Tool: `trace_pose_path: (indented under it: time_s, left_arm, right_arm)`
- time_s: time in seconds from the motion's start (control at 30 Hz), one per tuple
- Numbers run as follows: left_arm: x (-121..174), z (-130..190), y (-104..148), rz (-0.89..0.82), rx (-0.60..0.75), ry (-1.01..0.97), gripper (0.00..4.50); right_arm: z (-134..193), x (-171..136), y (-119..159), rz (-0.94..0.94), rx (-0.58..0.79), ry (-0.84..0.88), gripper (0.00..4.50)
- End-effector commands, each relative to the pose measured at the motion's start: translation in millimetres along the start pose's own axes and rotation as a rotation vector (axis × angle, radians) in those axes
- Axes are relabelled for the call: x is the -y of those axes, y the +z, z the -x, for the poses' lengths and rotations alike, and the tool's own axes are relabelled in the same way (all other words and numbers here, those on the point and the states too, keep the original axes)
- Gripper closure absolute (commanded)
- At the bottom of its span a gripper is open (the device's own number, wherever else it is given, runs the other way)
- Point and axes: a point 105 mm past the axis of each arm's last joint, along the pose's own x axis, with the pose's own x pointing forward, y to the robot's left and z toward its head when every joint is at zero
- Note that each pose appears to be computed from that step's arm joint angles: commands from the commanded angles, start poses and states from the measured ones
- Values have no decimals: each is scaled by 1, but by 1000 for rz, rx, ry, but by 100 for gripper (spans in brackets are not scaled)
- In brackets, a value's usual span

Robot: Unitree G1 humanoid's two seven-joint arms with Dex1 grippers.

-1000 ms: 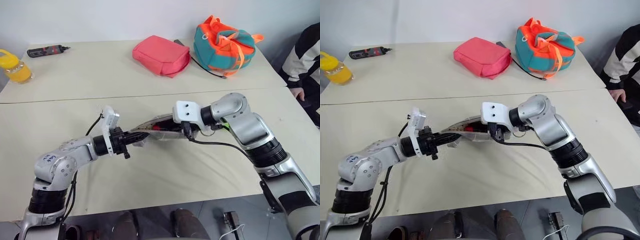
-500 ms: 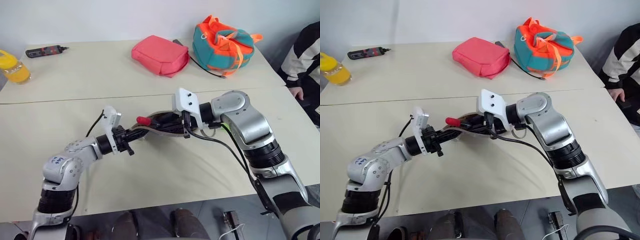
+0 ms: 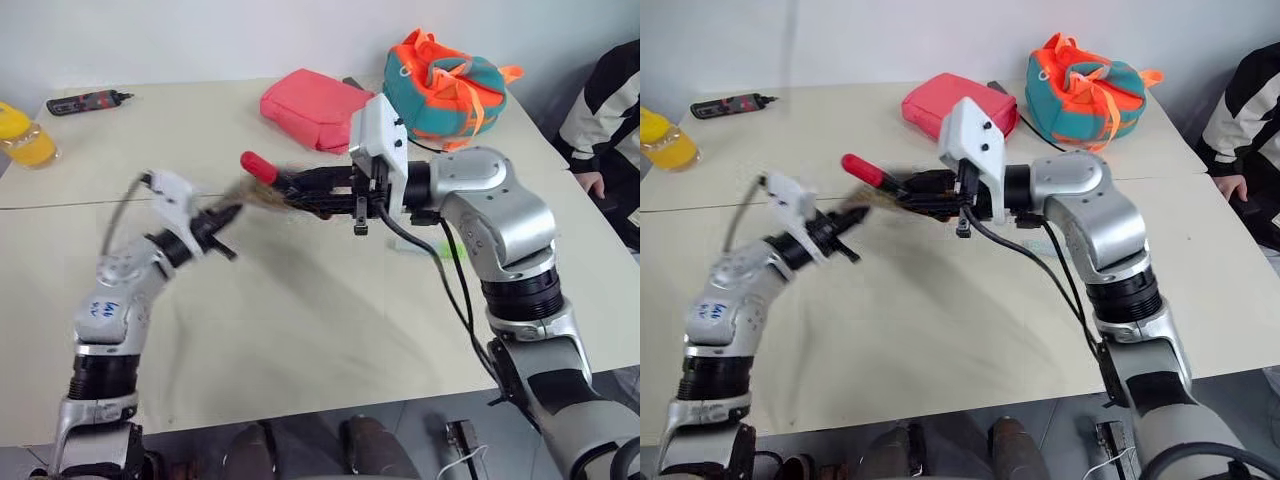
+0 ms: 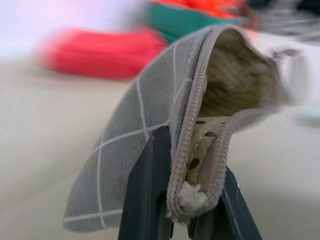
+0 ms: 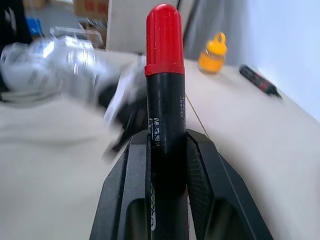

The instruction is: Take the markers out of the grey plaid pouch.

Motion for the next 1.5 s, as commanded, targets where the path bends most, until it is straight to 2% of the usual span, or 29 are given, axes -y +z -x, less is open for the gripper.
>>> trace_pose_path:
  time_s: [0.03, 0.13, 0.2, 0.33, 0.43, 0.57, 0.63, 0.83, 0.87, 1.0, 1.07, 1.13, 1.27, 1.37, 1.5]
  left_arm:
    - [-25, 14, -2, -221, -37, 109, 450]
    - [-37, 30, -7, -407, -95, 167, 450]
    - [-38, 44, -22, -478, -166, 190, 450]
    - [-34, 59, -43, -422, -211, 238, 450]
    - [-19, 54, -42, -375, -163, 195, 450]
    - [-7, 52, -39, -269, -122, 126, 328]
    - [-6, 54, -37, -223, -111, 123, 265]
    - [5, 72, -27, -71, -62, 37, 92]
    - [9, 76, -26, -59, -67, 7, 67]
    - [13, 87, -17, 28, -32, -25, 67]
    - [19, 90, -10, 98, 13, -49, 67]
    - [17, 96, -13, 152, -3, -17, 67]
    - [11, 116, -17, 212, -2, 40, 67]
    - [6, 130, -26, 226, -27, 87, 67]
    - [3, 149, -48, 250, -88, 151, 67]
  right_arm:
    - [7, -2, -31, 75, -150, -15, 393]
    - [23, 1, -75, 87, -317, -63, 393]
    - [38, 3, -105, 124, -447, -107, 393]
    - [46, -2, -127, 57, -468, -150, 393]
    - [49, -5, -142, 44, -508, -152, 393]
    - [45, -15, -139, -36, -472, -100, 258]
    - [43, -14, -134, -52, -437, -116, 184]
    - [43, -5, -115, -72, -317, -188, 1]
    - [44, -4, -109, -89, -278, -200, 0]
    - [48, -4, -90, -180, -135, -240, 0]
    - [50, -14, -83, -232, -75, -215, 0]
    - [51, -31, -77, -289, -21, -166, 0]
    - [51, -76, -86, -322, -38, -75, 0]
    - [48, -85, -89, -350, 9, -132, 0]
    - [48, -105, -111, -339, -32, -133, 0]
